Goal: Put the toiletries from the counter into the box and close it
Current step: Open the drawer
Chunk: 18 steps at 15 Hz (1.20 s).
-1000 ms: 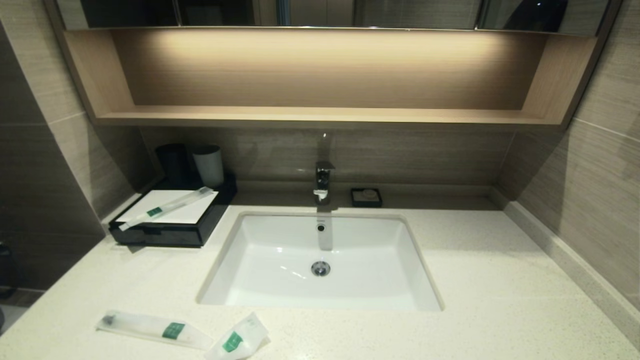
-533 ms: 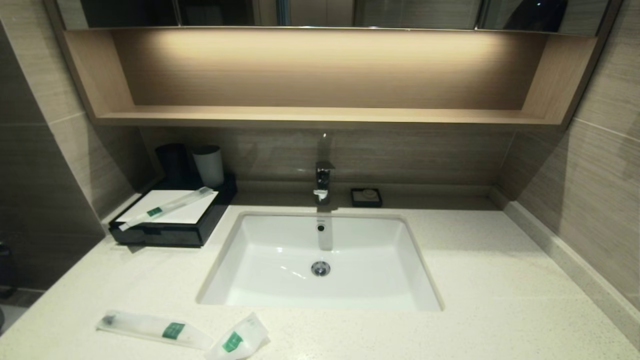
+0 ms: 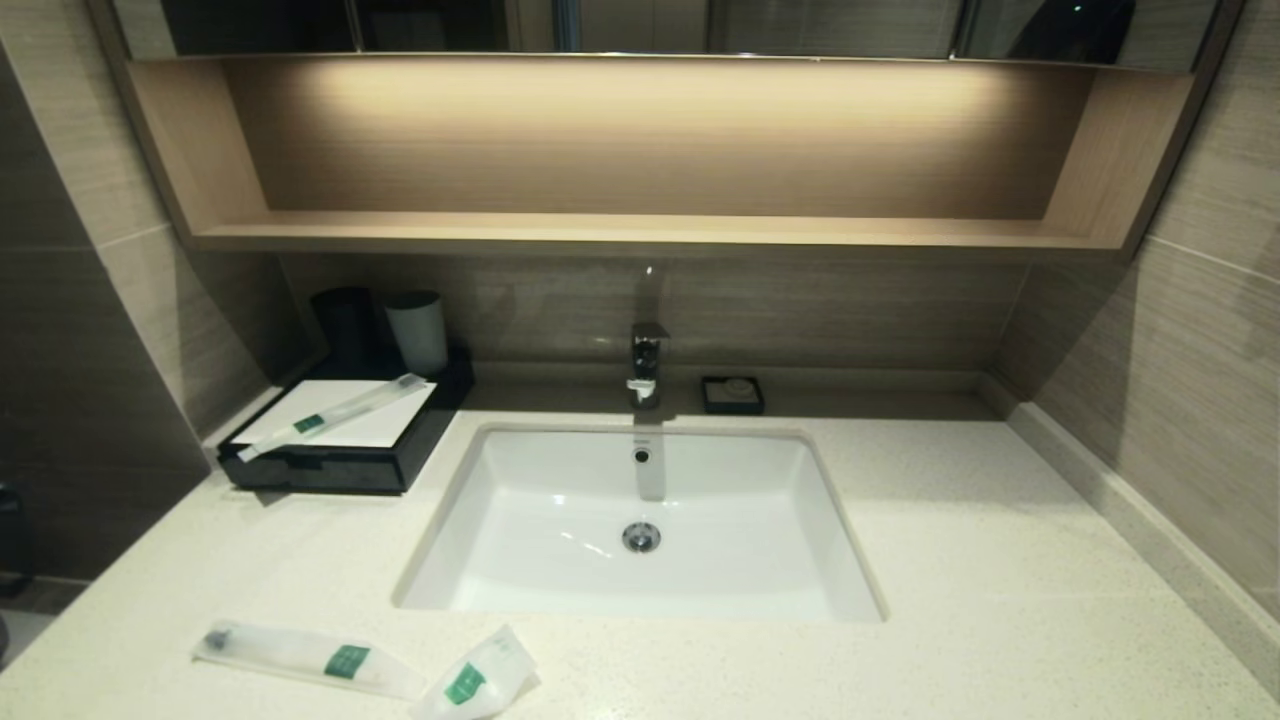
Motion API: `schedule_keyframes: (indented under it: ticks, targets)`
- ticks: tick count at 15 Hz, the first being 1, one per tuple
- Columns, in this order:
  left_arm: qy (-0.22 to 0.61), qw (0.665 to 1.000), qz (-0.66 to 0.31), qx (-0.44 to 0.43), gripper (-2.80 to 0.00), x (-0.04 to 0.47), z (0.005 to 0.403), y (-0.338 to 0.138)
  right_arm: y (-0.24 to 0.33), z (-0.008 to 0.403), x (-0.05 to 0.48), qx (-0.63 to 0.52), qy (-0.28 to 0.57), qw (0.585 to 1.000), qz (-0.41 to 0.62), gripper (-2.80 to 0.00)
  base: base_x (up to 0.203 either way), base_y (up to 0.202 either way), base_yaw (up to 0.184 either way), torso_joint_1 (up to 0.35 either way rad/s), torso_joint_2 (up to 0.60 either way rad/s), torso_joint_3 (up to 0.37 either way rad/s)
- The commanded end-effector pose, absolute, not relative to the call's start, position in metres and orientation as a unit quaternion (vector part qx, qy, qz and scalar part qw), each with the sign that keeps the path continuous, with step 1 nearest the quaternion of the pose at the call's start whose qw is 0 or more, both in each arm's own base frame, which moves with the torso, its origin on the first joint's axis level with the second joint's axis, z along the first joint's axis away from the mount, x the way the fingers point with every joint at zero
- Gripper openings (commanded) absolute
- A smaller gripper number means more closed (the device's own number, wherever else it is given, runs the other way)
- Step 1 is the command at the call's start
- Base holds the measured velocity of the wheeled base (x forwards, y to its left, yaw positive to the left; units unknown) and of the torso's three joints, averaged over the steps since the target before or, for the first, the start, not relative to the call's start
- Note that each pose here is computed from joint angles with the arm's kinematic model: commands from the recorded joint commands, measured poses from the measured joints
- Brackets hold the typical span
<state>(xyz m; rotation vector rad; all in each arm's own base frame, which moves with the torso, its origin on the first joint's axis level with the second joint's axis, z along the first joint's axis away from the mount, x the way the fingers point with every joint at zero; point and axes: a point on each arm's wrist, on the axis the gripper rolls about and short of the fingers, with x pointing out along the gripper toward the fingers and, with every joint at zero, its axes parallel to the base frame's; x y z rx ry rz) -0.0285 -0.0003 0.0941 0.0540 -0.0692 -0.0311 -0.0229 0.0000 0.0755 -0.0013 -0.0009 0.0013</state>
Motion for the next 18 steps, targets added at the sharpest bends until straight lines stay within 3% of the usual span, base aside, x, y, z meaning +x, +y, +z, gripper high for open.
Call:
schedule_keyframes:
  ticks: [1, 10, 18]
  targets:
    - [-0.051, 0.998, -0.017, 0.027, -2.8, -0.037, 0.111, 0.0, 0.0, 0.075, -0.023, -0.001, 0.001, 1.0, 0.001, -2.8, 0.0, 0.0, 0.0, 0.0, 0.0, 0.0]
    - [-0.008, 1.0, -0.013, 0.026, -2.8, -0.05, 0.141, 0.0, 0.0, 0.075, -0.023, -0.001, 0.001, 1.0, 0.001, -2.8, 0.0, 0.0, 0.0, 0.0, 0.0, 0.0]
    - [0.107, 0.994, 0.015, 0.014, -2.8, 0.025, 0.18, 0.001, 0.0, 0.075, -0.023, -0.001, 0.001, 1.0, 0.001, -2.8, 0.0, 0.0, 0.0, 0.0, 0.0, 0.0]
